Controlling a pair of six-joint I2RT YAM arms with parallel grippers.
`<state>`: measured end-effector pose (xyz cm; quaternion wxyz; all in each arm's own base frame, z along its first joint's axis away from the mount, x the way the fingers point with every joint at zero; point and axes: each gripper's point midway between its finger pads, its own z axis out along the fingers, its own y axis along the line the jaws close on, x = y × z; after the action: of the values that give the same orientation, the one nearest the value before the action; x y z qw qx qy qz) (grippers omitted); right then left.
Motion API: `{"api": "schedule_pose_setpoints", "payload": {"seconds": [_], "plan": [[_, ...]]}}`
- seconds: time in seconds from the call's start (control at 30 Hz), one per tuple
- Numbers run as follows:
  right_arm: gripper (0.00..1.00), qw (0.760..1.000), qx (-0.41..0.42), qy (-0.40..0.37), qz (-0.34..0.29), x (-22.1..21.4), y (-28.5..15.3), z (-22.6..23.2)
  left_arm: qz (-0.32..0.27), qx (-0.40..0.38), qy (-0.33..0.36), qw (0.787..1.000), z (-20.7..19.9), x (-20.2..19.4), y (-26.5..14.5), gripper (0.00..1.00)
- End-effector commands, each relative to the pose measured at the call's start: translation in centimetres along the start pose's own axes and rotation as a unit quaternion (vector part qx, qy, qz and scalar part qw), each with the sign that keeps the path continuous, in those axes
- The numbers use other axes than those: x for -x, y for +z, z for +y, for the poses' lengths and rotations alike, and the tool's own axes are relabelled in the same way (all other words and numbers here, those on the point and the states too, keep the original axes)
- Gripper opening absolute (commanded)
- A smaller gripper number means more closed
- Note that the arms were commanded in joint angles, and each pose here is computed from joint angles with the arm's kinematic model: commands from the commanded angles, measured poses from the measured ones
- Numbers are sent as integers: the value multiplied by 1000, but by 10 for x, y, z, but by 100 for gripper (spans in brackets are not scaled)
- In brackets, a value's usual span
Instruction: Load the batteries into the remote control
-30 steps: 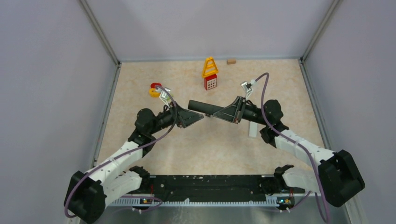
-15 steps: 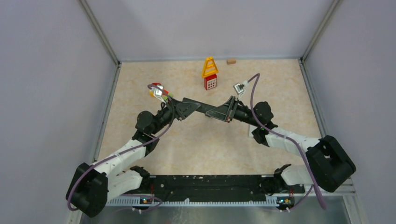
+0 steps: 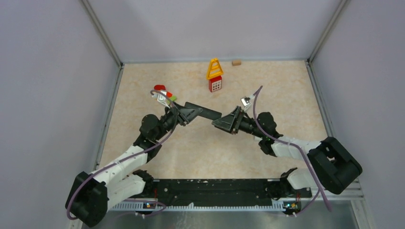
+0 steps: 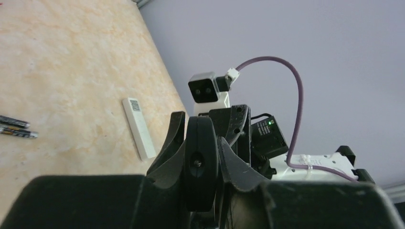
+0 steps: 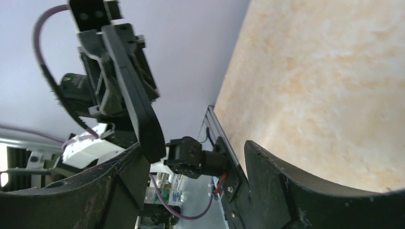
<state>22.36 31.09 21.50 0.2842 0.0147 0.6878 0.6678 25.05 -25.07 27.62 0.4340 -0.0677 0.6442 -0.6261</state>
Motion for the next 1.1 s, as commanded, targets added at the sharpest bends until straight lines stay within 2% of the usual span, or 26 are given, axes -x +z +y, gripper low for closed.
{"api": "schedule_pose_setpoints", "payload": {"seconds": [0.0,0.13,0.33,0.6,0.7,0.87,1.07], "plan": [[73,999,-36,1,-32,5,-8,-20,-12,14,42,999,-2,9,-2,0],[75,999,-39,6,-33,5,-7,-24,1,43,53,998,11,5,-1,0],[89,999,-20,-16,-36,9,-4,-18,27,91,57,994,33,-4,-2,0],[89,1000,-1,-13,-13,8,13,-22,65,60,35,995,19,-14,4,0],[82,1000,18,-11,0,5,17,-20,79,30,31,996,7,-17,6,0],[54,1000,21,8,14,-9,11,-35,71,22,30,997,-2,-8,5,0],[39,999,37,21,4,-16,-8,-51,28,26,14,999,-7,19,-5,0]]}}
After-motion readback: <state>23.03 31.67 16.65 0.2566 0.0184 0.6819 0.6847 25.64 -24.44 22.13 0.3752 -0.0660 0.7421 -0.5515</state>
